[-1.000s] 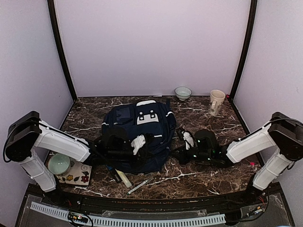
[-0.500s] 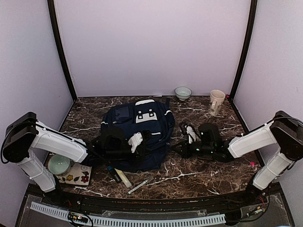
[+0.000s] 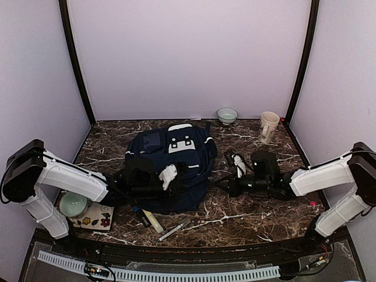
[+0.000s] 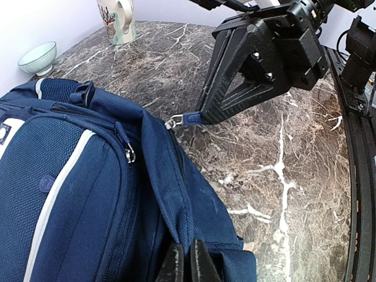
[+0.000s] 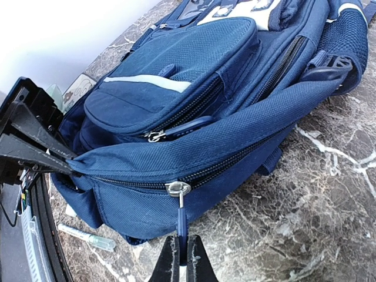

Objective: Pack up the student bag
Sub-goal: Zip the student bag into the largest pocket of the bag.

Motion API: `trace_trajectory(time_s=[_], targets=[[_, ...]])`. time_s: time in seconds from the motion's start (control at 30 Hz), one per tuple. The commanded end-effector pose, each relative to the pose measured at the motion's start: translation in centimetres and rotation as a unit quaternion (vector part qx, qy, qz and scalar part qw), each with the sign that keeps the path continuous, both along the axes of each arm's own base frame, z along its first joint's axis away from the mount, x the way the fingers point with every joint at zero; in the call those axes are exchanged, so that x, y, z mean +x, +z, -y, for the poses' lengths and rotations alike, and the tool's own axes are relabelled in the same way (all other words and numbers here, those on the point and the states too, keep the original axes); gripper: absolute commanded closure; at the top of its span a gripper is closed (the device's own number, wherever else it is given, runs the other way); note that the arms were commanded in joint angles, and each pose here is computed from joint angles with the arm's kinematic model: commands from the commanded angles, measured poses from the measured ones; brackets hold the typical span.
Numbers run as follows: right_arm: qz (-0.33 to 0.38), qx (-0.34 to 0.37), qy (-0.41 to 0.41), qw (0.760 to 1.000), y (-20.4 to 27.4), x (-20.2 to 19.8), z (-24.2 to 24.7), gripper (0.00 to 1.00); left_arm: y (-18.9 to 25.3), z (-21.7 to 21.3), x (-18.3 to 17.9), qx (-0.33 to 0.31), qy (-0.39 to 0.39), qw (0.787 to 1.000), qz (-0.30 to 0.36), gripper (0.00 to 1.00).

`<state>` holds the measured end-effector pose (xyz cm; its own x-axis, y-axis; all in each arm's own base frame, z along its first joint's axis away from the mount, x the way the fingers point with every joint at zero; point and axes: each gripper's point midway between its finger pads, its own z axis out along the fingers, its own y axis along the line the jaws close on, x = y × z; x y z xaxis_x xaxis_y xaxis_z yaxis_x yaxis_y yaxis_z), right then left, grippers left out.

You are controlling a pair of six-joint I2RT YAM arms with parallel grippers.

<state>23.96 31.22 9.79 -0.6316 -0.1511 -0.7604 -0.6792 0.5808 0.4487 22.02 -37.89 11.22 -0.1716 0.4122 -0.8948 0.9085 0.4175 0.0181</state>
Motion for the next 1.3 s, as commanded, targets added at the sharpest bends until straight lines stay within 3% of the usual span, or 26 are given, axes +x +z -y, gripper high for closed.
trace_trajectory(time_s=[0.0,0.53,0.8,1.0,1.27], targets=[[0.01,-0.002,0.013,1.0,0.7,-0.9,0.2,1.0,1.9,1.0,0.2,-0.022,-0.004,1.0,0.006,1.0],[0.012,-0.006,0.084,0.996,0.2,-2.8,-3.6,1.0,1.2,1.9,0.3,-0.015,-0.016,1.0,-0.003,1.0],[0.008,-0.062,-0.06,0.996,-1.9,1.4,0.8,1.0,1.4,1.3,0.2,-0.015,-0.009,1.0,0.001,1.0],[-0.027,-0.099,-0.199,0.975,-4.7,5.9,7.6,1.0,1.3,0.5,-0.4,-0.014,-0.012,1.0,0.0,1.0],[-0.02,-0.082,-0.209,0.974,-3.8,10.8,5.8,1.0,2.1,0.7,-3.5,-0.044,-0.087,0.995,-0.017,1.0]])
